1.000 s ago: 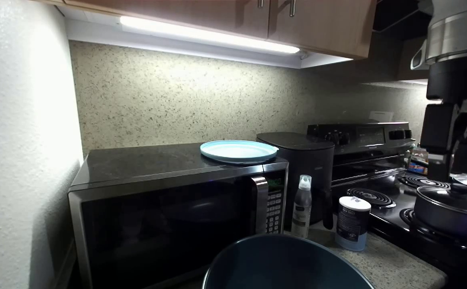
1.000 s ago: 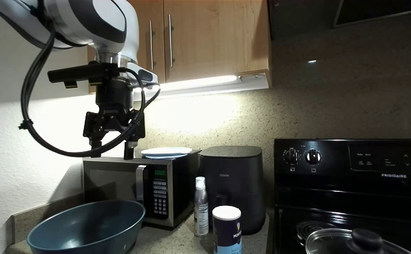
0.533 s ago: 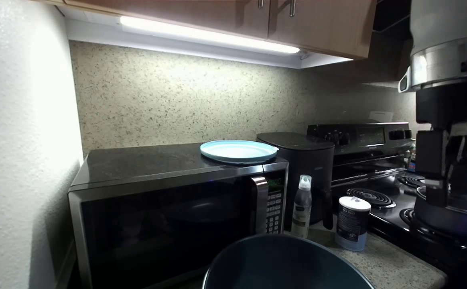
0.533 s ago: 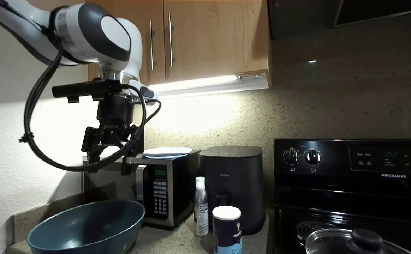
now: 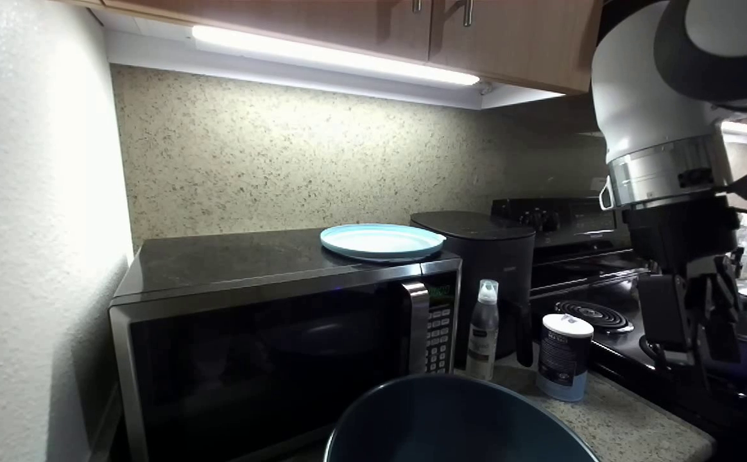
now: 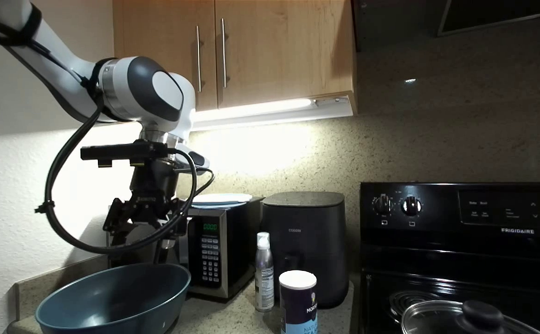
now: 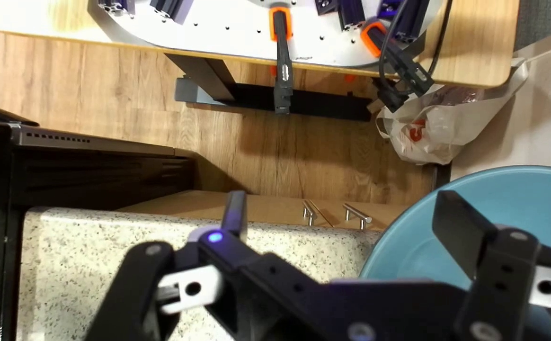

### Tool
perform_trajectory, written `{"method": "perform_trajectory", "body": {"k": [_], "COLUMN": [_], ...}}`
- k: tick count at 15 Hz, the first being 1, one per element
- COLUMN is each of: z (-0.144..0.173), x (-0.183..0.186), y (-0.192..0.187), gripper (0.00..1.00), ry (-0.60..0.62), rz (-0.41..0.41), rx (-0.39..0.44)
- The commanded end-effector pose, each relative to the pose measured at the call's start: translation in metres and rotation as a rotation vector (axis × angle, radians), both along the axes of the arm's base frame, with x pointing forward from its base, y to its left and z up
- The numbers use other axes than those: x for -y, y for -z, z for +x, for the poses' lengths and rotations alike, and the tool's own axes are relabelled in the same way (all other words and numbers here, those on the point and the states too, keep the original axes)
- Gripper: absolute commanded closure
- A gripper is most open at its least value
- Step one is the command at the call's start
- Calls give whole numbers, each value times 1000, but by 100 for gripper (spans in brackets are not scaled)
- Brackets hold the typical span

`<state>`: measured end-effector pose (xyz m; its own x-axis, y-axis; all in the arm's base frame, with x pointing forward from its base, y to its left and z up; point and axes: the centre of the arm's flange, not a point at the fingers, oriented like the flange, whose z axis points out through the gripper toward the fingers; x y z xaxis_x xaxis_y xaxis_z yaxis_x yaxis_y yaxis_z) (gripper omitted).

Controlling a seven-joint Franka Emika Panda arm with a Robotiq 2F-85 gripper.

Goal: Put the bowl on top of the air fryer then place it back down on the counter.

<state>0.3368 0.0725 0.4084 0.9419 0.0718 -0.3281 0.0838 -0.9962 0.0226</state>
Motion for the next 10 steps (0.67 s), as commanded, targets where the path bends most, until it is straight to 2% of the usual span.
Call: {"method": "perform_trajectory", "body": {"k": [1, 5, 6, 10], "z": [0, 8, 16, 40], "x": [0, -7, -9, -9], "y": [-1, 12, 21, 53], "gripper": [0, 0, 0, 0], "ry": [0, 13, 14, 3], "rz": [0, 5, 4, 29], "rx": [2, 45, 75, 102]}}
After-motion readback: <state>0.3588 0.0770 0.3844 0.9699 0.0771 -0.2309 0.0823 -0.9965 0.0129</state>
